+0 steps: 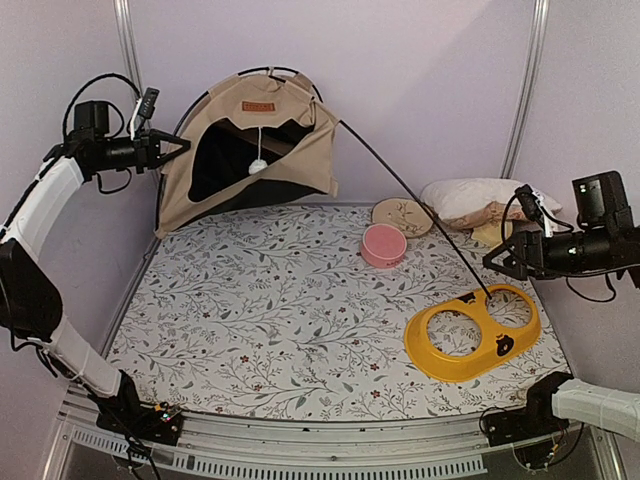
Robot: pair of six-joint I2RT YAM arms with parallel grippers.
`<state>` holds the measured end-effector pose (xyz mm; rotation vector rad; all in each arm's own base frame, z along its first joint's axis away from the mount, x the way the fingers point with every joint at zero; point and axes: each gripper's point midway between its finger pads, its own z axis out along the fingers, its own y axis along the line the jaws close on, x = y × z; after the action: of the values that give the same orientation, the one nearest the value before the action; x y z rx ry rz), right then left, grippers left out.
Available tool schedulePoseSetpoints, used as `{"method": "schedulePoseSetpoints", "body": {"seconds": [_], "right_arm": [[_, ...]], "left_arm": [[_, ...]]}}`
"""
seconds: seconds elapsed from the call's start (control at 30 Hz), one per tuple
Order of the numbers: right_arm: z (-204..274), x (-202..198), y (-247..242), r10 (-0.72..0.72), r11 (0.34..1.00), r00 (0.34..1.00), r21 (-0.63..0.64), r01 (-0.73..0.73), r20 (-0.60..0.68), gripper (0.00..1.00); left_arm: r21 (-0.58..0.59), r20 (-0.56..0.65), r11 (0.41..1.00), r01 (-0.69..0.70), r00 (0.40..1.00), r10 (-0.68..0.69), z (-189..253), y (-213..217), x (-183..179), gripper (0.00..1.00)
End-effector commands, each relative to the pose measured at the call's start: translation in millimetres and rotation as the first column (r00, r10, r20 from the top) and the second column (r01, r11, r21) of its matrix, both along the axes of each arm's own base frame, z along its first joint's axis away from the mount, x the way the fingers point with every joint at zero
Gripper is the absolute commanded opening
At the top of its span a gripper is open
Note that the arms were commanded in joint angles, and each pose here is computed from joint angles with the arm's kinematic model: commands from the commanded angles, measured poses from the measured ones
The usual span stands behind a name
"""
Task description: Set up the pet tent
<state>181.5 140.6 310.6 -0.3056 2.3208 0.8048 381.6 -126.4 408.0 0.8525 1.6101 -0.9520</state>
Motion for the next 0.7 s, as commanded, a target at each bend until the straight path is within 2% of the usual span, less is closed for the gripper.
{"method": "schedulePoseSetpoints", "body": {"seconds": [0.0, 0.13, 0.33, 0.67], "right_arm": [[-37, 24, -5, -0.076, 0.992, 0.997, -0.102, 0.076, 0.008, 0.80], [-64, 42, 8, -0.075, 0.978, 0.997, -0.195, 0.077, 0.019, 0.81], [-68, 54, 12, -0.066, 0.967, 0.997, -0.243, 0.076, 0.049, 0.79], [-63, 22, 20, 0.032, 0.979, 0.999, -0.203, -0.036, -0.024, 0.65]], "left_arm": [[0.001, 0.124, 0.998, 0.063, 0.990, -0.062, 26, -2, -13, 0.00], [0.001, 0.128, 0.998, 0.064, 0.990, -0.063, 28, -3, -15, 0.00], [-0.004, 0.133, 0.997, 0.078, 0.988, -0.077, 31, -4, -19, 0.00], [-0.003, 0.125, 0.998, 0.070, 0.990, -0.069, 32, -3, -11, 0.00]]}}
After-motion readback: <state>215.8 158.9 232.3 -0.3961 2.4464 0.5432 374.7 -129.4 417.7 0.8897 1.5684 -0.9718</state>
